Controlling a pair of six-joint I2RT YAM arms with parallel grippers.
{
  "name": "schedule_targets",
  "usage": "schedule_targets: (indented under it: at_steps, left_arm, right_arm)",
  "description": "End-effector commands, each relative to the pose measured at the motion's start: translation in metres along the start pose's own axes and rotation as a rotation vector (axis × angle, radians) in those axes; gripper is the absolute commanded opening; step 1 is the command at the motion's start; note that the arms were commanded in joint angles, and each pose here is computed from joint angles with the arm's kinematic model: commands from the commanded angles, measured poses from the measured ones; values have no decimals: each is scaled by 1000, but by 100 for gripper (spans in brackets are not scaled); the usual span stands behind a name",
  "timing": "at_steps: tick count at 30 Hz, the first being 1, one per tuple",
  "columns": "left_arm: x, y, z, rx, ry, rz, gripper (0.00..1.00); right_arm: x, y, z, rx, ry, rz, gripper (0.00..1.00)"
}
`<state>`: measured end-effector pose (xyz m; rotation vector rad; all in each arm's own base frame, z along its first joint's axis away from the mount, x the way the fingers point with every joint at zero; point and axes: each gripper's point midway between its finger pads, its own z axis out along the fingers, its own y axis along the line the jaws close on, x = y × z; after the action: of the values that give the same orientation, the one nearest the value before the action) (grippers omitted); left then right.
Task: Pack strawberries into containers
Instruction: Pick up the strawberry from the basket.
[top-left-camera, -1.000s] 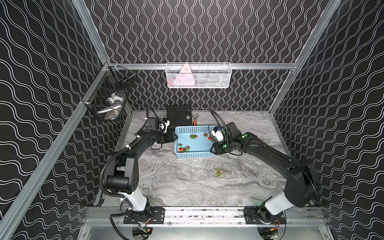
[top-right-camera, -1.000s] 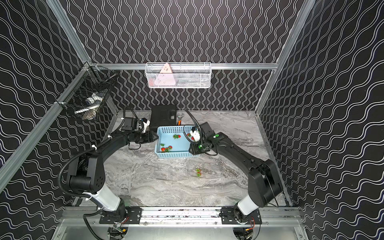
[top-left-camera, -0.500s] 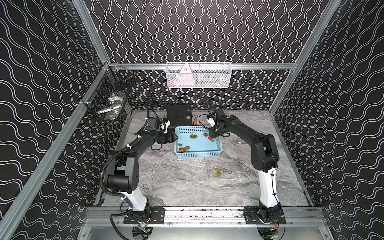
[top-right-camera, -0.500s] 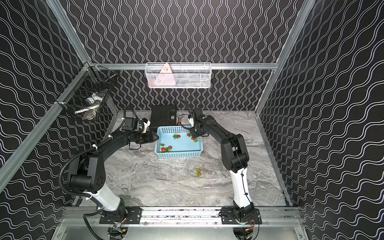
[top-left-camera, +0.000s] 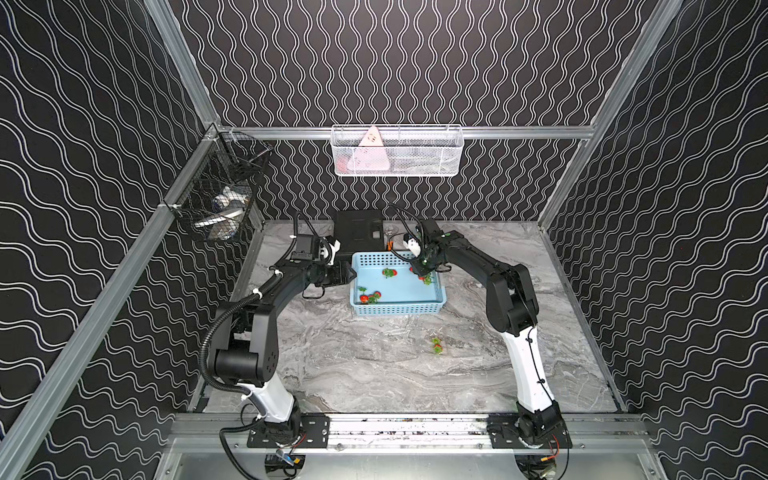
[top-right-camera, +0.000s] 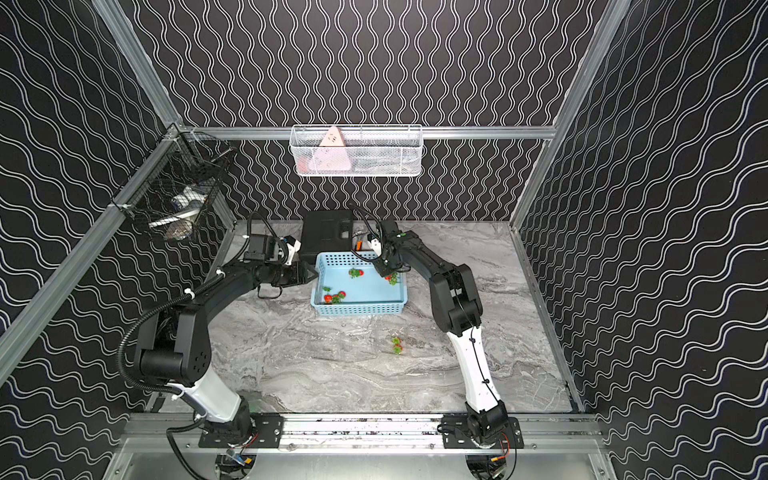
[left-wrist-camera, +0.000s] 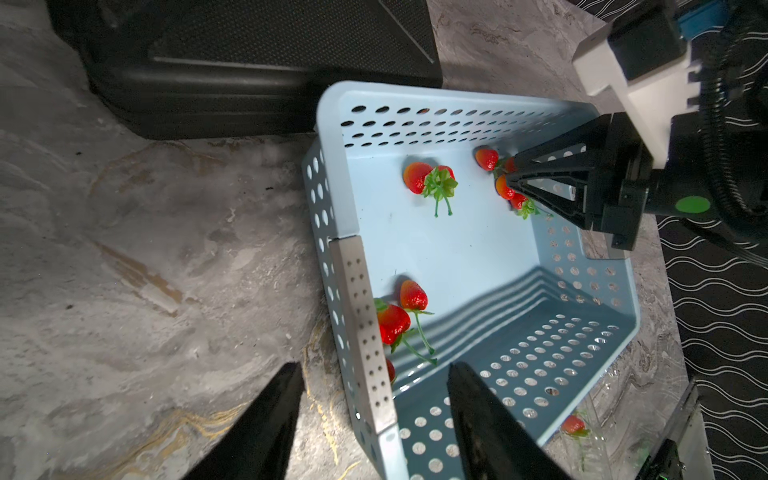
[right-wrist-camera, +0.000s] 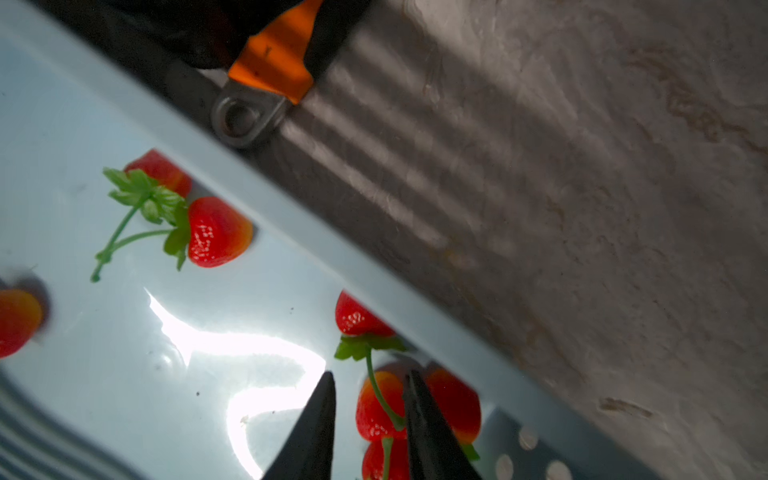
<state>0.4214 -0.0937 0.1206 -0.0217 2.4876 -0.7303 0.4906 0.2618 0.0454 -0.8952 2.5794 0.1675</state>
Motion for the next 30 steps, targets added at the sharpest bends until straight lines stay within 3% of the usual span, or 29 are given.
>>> schedule_targets:
  at_steps: [1,7,15,24,30]
  left_arm:
    - [1,-1,0,6,11,8,62]
    - [1,-1,0,7,10,8,62]
    - [0,-2,-1,6,7,9,62]
    - [-1,-3,-3,7,1,13,62]
    - [-1,-3,-2,10,1,8,61]
  right_arm:
    - [8,5,4,-23,23,-20,29]
    - [11,5,14,-28,34,-18,24]
    - [-6,4,-2,-21,-28,6,3]
    - [-27,14,-73,-37,-162,35,0]
    - [13,57,-145,-145,-237,110,0]
